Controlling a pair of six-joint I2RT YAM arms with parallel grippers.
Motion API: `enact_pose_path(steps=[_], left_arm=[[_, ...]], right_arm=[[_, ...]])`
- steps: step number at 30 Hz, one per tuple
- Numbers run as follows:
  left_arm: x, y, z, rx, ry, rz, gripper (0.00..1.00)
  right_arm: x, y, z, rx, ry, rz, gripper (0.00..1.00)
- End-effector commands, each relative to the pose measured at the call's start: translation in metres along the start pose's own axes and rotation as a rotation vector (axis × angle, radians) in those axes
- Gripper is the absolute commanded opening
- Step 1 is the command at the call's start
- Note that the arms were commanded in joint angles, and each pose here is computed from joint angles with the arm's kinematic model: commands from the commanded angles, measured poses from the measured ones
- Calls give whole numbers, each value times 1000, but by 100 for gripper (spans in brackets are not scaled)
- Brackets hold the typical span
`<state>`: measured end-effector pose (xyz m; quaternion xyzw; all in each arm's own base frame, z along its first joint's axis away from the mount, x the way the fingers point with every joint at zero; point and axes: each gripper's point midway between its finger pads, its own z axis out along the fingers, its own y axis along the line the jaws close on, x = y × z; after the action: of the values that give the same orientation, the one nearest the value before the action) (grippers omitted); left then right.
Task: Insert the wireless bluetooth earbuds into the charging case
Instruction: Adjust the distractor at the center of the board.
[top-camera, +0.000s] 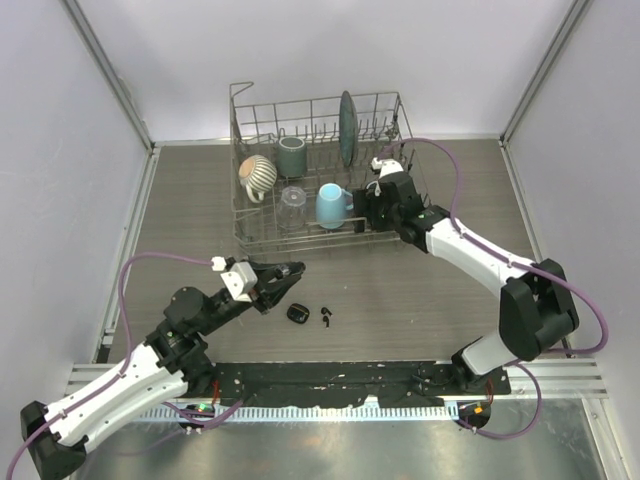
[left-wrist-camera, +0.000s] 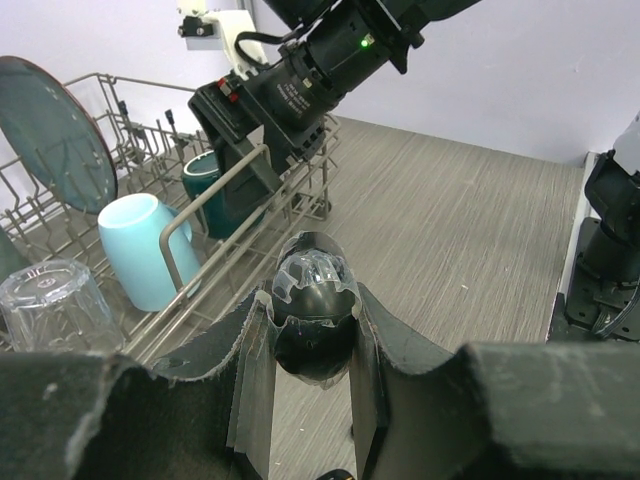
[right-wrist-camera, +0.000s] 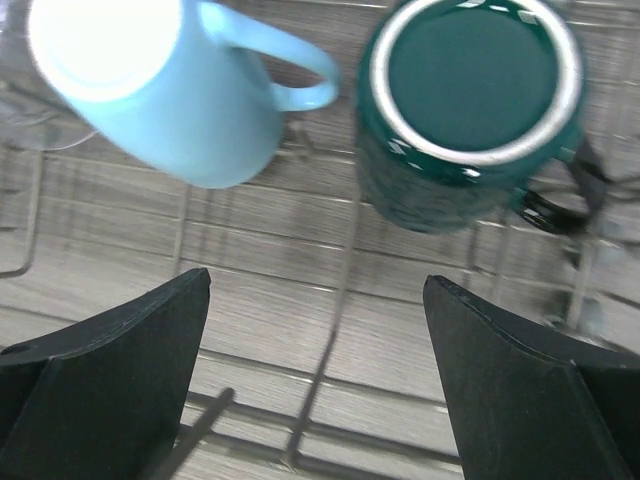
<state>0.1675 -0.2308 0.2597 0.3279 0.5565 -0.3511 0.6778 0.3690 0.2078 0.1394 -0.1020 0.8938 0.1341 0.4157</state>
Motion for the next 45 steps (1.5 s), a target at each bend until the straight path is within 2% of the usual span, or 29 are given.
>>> enact_pose_path(steps=[1,4,7,10,11,16,19,23,26,28,31,33,35,36,40,45], left_arm=[[-21,-5,6,37,-62,23,0],[-17,-17,12,113,-40,15,0],[-8,-29,20,187,3,-18,0],[3,-39,30,236,62,-100,0],[0,-41,34,248,63,-114,0],[17,-52,53,317,161,-187,0],[18,-56,58,336,156,-196,0],[17,-60,58,354,151,-234,0],[17,-59,53,339,155,-245,0],[18,-58,48,320,162,-244,0],[-3,-46,36,254,95,-198,0],[-22,-37,25,202,22,-150,0],[-41,-28,15,150,-49,-114,0],[-40,-26,11,134,-42,-105,0],[-44,-11,-2,49,-35,-56,0],[-44,3,-12,-40,-43,-61,0]], right_arm=[[-65,-27,-49,181,-227,46,94],[-108,-25,-88,140,-439,138,94],[-125,-16,-121,59,-539,170,94],[-119,4,-144,-70,-539,169,94],[-105,12,-145,-122,-499,164,94],[-79,4,-170,-141,-533,221,94],[-73,5,-171,-141,-509,213,94],[-42,11,-162,-172,-373,169,94],[-12,29,-165,-280,-243,138,94],[8,53,-178,-441,-174,105,94],[39,79,-190,-627,-64,85,94],[61,80,-178,-642,16,100,94],[70,72,-159,-577,43,134,94],[79,68,-147,-550,64,153,94],[71,77,-113,-544,13,259,94],[63,97,-88,-435,-72,225,94]])
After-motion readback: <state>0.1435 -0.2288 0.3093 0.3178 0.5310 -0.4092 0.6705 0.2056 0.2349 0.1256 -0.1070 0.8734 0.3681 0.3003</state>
